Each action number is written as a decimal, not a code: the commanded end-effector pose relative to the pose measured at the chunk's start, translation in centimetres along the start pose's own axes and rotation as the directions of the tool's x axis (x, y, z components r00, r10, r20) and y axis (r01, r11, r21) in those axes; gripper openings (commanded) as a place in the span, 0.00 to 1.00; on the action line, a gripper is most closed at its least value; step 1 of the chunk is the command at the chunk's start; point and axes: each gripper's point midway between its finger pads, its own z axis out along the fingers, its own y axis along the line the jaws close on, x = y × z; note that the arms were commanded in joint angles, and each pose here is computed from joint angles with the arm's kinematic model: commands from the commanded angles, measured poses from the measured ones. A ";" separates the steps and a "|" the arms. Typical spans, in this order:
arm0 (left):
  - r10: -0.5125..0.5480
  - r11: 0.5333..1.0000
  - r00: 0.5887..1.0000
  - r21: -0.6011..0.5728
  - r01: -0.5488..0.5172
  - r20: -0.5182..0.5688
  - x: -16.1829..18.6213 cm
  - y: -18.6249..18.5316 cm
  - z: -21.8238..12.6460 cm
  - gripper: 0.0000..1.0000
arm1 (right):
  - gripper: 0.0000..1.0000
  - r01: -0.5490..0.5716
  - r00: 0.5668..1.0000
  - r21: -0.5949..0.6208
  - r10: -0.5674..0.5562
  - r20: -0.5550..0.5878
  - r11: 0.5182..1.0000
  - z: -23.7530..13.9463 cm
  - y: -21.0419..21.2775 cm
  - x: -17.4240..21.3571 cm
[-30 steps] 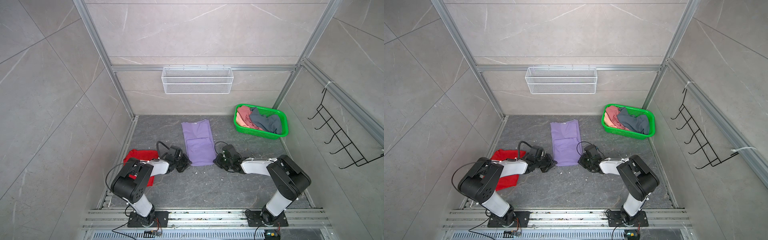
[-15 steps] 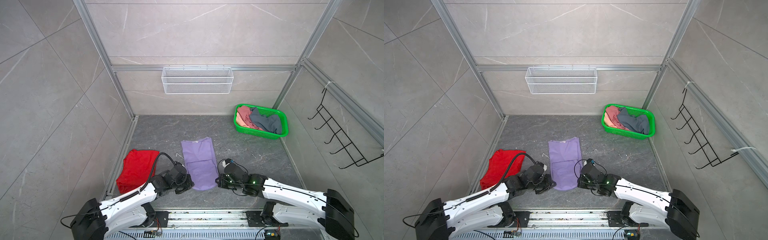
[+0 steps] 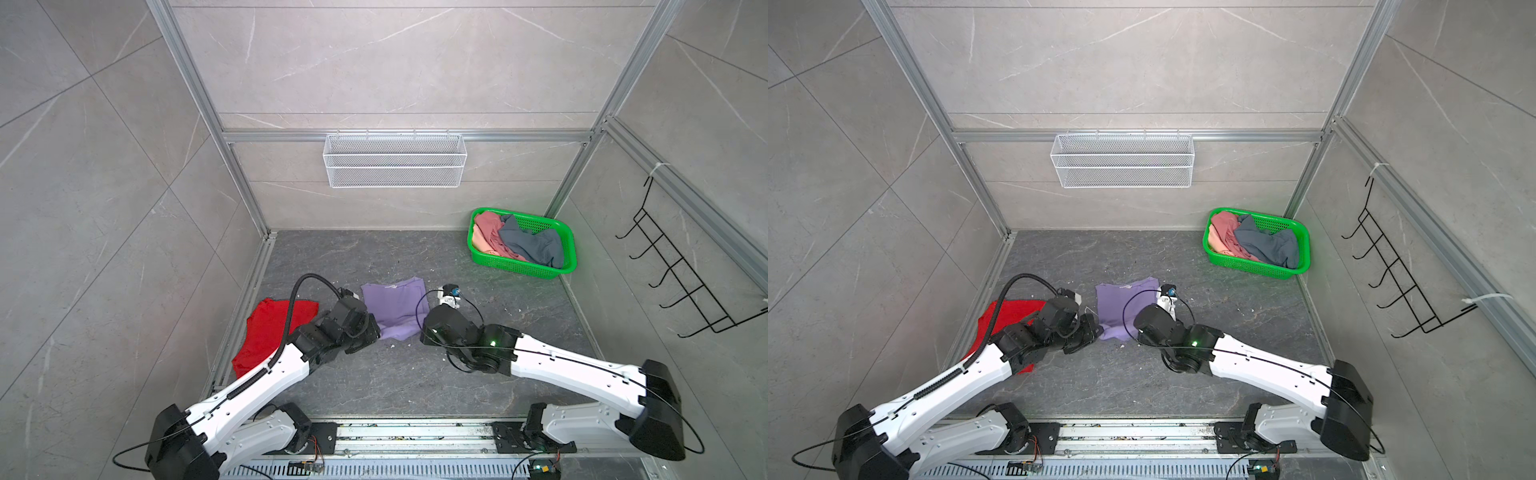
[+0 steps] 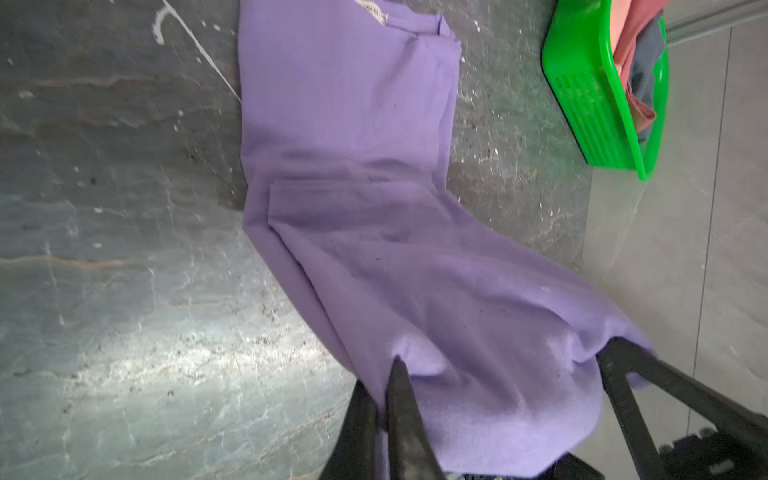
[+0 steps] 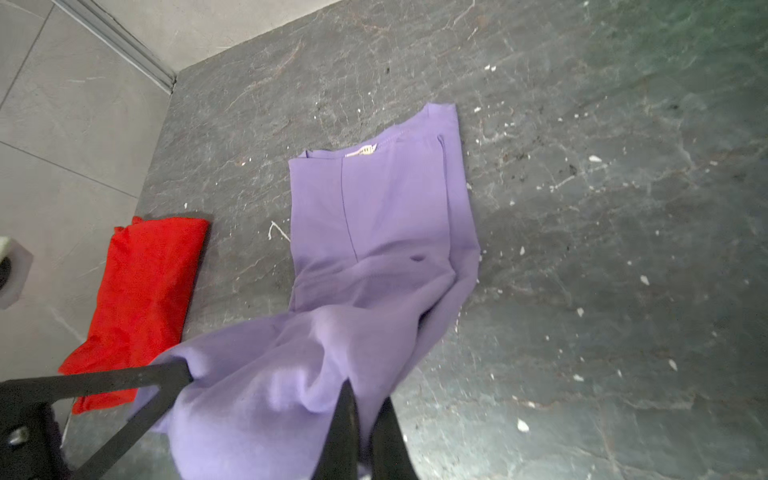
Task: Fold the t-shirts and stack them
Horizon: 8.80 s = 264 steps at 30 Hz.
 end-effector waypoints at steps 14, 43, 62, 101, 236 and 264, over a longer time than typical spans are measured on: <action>-0.026 0.994 0.989 0.103 0.042 -0.146 -10.4 -0.6 10.3 0.00 | 0.00 -0.186 0.983 0.119 0.183 0.031 0.975 13.6 -4.1 -5.7; -0.098 0.973 0.994 0.203 0.108 -0.056 -19.9 0.0 12.8 0.46 | 0.53 -0.227 0.974 -0.085 0.228 0.002 0.970 17.5 -6.0 -10.6; 0.162 0.984 0.973 -0.043 -0.171 -0.163 -8.4 5.6 13.7 0.58 | 0.70 -0.105 0.982 -0.151 0.079 -0.169 0.983 16.4 -7.0 1.0; 0.339 0.934 0.936 -0.084 -0.347 -0.096 -3.6 2.7 7.3 0.65 | 0.67 0.191 0.980 -0.003 -0.191 -0.062 0.982 9.9 -6.3 0.9; 0.046 0.997 0.976 -0.053 -0.059 -0.211 4.4 2.7 4.6 0.78 | 0.09 -0.779 0.627 -0.110 0.770 -0.118 0.617 11.8 -5.8 7.0; -0.353 0.868 0.882 0.242 0.433 -0.312 2.6 -2.0 11.9 1.00 | 0.09 -0.786 0.617 -0.190 0.769 -0.168 0.589 9.4 -3.5 4.6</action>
